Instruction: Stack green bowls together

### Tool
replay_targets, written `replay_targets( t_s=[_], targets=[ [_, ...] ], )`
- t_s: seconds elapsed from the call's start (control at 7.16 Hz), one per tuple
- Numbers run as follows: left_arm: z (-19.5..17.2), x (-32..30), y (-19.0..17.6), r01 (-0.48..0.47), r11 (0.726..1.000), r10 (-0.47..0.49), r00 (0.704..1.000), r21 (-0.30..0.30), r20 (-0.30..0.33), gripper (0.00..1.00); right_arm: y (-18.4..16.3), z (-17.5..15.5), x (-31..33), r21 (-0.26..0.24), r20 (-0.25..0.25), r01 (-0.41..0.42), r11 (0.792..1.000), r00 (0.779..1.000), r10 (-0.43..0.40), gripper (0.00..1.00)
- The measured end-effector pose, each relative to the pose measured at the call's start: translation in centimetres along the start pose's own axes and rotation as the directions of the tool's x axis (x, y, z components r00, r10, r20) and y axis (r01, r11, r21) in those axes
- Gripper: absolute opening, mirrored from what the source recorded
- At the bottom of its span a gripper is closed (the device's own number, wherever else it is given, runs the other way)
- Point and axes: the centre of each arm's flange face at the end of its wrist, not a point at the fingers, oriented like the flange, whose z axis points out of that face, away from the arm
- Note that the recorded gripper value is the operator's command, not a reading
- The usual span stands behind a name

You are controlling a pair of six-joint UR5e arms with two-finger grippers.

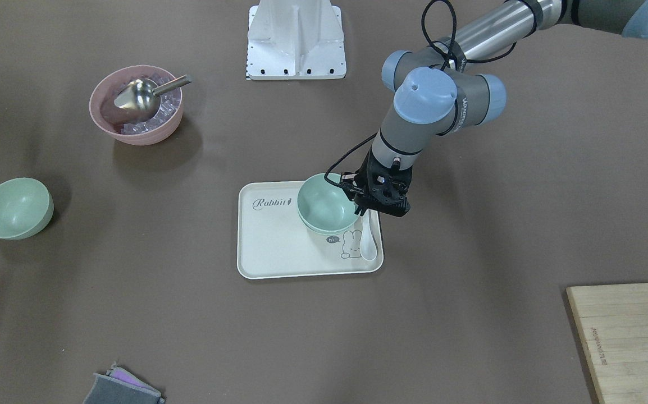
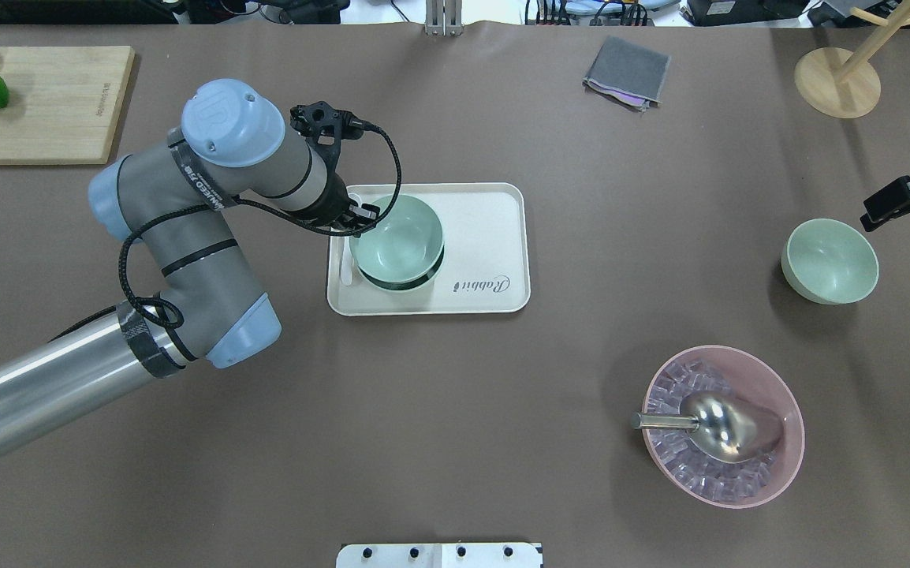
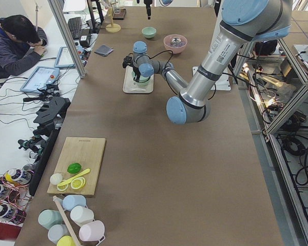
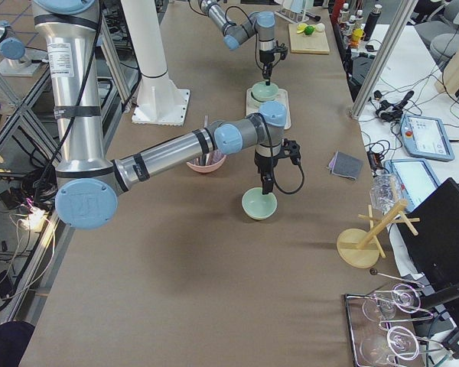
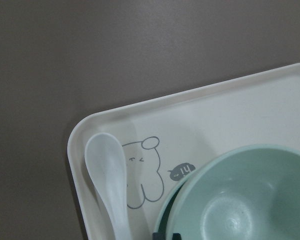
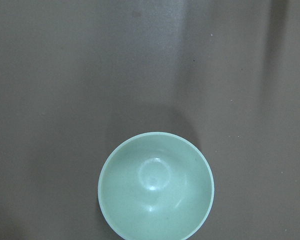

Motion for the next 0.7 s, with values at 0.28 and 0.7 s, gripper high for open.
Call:
replay_targets(
  t_s=[0.28,0.7],
  targets=[
    [0.16,-0.29,0.29,0.0,1.0,0.0,1.0,0.002,0.006,0.0,-0.03,0.02,-0.11,0.0,0.001,0.002,1.0,1.0,-0.002,1.0],
    [0.54,0.58,1.1,-0.009,1.0,0.009,1.0,-0.008,-0.003,0.0,0.01,0.1,-0.16,-0.002,0.001,0.003,1.0,1.0,-0.003,1.0]
  ],
)
